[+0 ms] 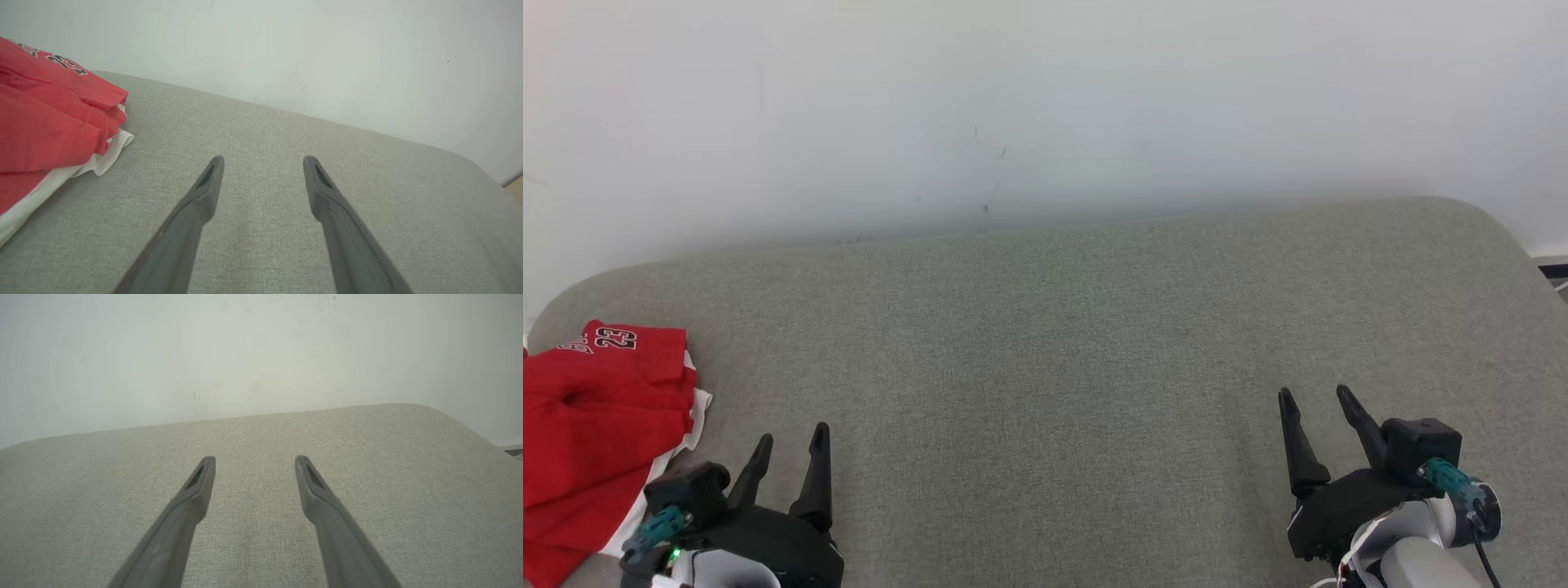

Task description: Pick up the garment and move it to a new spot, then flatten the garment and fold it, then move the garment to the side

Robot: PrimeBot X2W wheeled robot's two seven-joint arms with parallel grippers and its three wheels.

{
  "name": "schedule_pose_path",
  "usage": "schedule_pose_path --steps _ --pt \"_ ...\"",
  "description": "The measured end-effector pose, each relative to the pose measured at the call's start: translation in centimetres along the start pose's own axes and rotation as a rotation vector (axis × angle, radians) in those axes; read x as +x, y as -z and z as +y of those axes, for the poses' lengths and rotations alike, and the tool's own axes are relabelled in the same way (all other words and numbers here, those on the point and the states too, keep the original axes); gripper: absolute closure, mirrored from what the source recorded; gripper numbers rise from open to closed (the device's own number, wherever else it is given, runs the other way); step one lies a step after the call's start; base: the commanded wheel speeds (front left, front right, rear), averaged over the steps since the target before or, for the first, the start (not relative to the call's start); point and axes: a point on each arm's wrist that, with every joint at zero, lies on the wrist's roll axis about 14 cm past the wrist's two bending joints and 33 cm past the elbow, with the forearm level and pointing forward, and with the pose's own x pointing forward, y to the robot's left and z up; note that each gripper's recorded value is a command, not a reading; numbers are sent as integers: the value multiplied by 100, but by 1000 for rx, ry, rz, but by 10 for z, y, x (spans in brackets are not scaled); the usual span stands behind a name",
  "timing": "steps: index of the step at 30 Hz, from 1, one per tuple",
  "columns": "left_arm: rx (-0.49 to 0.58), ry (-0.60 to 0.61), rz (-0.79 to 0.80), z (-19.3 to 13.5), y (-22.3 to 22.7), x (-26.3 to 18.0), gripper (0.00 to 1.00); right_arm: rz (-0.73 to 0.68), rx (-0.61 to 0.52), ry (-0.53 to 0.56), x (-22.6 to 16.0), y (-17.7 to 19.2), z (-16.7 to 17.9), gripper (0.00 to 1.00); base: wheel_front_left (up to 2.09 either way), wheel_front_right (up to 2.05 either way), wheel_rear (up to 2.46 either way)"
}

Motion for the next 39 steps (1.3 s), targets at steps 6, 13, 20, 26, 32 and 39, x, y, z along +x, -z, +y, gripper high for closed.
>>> schedule_pose_path --steps 6,13,20,26,32,39 --pt "6 -10 10 3 1 0 0 -7 26 22 2 -5 -6 0 0 0 0" --pt "4 -11 35 4 4 0 0 3 68 34 2 -4 -7 0 0 0 0" --pt "0 -18 50 6 5 -2 0 35 72 32 2 2 -8 0 0 0 0" --pt "0 -43 35 13 -3 -5 0 61 69 7 5 9 0 0 0 0 0" --pt "-5 -96 33 31 -4 -18 0 77 70 -51 14 12 22 0 0 0 0" --pt "-23 -192 7 61 -9 -39 0 115 59 -145 24 22 57 0 0 0 0"
